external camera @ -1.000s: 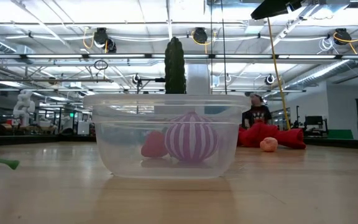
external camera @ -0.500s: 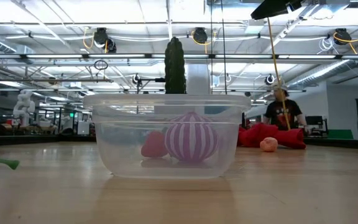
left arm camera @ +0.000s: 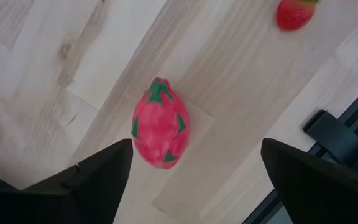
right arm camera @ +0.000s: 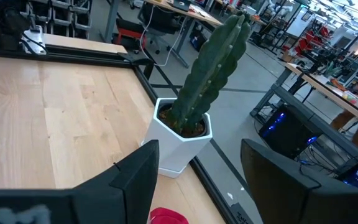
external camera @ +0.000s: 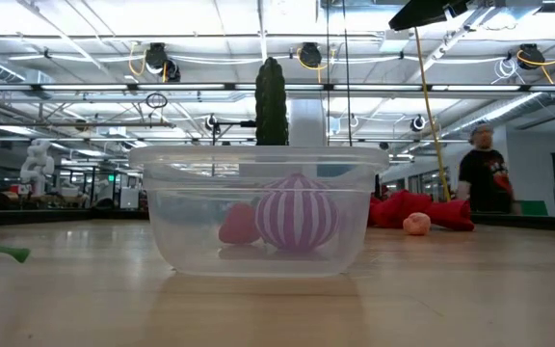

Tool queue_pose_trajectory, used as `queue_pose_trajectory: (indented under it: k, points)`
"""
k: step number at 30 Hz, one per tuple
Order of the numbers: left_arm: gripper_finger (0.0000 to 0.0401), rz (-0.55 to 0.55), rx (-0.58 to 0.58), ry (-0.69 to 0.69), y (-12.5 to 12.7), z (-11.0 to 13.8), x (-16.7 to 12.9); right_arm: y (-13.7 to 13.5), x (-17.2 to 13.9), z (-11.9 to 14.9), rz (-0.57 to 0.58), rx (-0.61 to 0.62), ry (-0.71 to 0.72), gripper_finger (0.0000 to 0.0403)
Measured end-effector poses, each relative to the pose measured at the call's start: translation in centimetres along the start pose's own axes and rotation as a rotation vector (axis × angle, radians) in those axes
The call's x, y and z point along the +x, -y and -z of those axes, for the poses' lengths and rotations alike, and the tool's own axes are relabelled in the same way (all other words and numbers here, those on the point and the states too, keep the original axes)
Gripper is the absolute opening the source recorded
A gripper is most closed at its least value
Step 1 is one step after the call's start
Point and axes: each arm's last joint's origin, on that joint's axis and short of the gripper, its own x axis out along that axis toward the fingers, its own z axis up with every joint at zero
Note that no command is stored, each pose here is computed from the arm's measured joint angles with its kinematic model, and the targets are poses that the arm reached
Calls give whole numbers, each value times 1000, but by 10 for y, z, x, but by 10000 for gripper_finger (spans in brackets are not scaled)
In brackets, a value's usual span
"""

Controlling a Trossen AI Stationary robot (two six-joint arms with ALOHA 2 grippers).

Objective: Pick and placing Produce into tupperware
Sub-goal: Put the dragonfruit into the transparent container

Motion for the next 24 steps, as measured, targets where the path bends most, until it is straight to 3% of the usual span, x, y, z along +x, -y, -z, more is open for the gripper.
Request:
queue_pose_trajectory:
  k: [14,24]
  points:
    - [363,-1,-1,0,0,1,1,0,0,1,0,11,-5,219]
    - [363,-40,-43,-70,-9,7,25,0,0,1,-1,10,-6,219]
